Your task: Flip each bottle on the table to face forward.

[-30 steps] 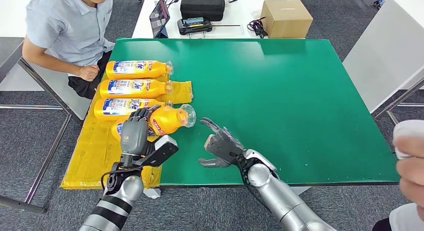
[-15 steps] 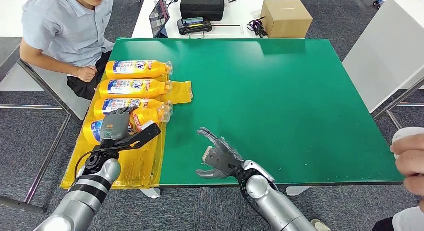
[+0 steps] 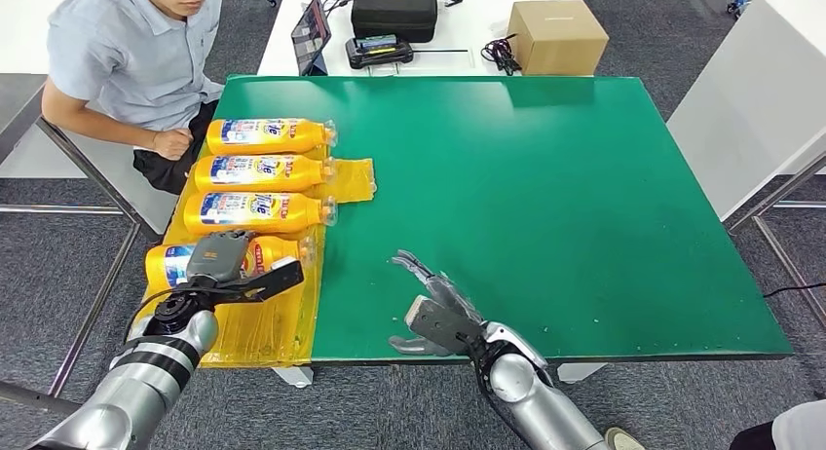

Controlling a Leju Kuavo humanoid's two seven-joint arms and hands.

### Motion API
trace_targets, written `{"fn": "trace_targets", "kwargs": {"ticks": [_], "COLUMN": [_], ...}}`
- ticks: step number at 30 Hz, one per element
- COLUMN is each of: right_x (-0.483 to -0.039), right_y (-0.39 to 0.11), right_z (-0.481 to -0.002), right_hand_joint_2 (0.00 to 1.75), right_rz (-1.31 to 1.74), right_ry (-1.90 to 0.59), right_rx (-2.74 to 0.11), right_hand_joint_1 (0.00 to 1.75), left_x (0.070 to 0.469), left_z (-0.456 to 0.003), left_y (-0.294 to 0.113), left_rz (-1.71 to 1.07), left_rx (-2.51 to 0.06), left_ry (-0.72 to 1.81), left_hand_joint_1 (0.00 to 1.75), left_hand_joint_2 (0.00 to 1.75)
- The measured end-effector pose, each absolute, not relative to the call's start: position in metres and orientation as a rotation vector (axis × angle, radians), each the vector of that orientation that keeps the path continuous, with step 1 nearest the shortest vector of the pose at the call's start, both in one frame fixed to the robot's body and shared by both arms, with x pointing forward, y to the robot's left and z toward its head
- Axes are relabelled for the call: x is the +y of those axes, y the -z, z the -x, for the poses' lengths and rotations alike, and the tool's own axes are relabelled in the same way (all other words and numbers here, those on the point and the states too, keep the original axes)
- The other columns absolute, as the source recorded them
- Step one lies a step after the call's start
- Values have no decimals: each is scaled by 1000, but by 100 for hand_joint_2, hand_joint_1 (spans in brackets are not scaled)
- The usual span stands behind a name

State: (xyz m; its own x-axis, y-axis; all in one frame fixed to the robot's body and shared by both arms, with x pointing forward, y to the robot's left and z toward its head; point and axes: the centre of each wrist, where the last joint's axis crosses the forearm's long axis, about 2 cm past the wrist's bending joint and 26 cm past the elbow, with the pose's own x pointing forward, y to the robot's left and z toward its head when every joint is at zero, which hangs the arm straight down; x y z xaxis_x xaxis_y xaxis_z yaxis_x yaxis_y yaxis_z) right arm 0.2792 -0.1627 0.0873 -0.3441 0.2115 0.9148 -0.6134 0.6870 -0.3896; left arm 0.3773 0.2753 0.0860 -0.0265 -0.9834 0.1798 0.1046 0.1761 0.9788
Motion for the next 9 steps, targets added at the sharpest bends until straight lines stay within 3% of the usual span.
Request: {"fn": "trace_targets", "kwargs": {"ticks": [9], "right_x": [-166], "right_y": [-88], "right_z": [-277], "right_hand_joint_2": [175], "right_rz": [-322], "right_ry": [-870], "right_rx": [-1737], "right_hand_joint_1": [0], "left_x": [278], "left_z": [-375], "left_y": [-83], "left_rz": [-892], "left_rx": [-1297], "left_ry": [1167], "left_hand_joint_1": [170], "left_hand_joint_2": [175]}}
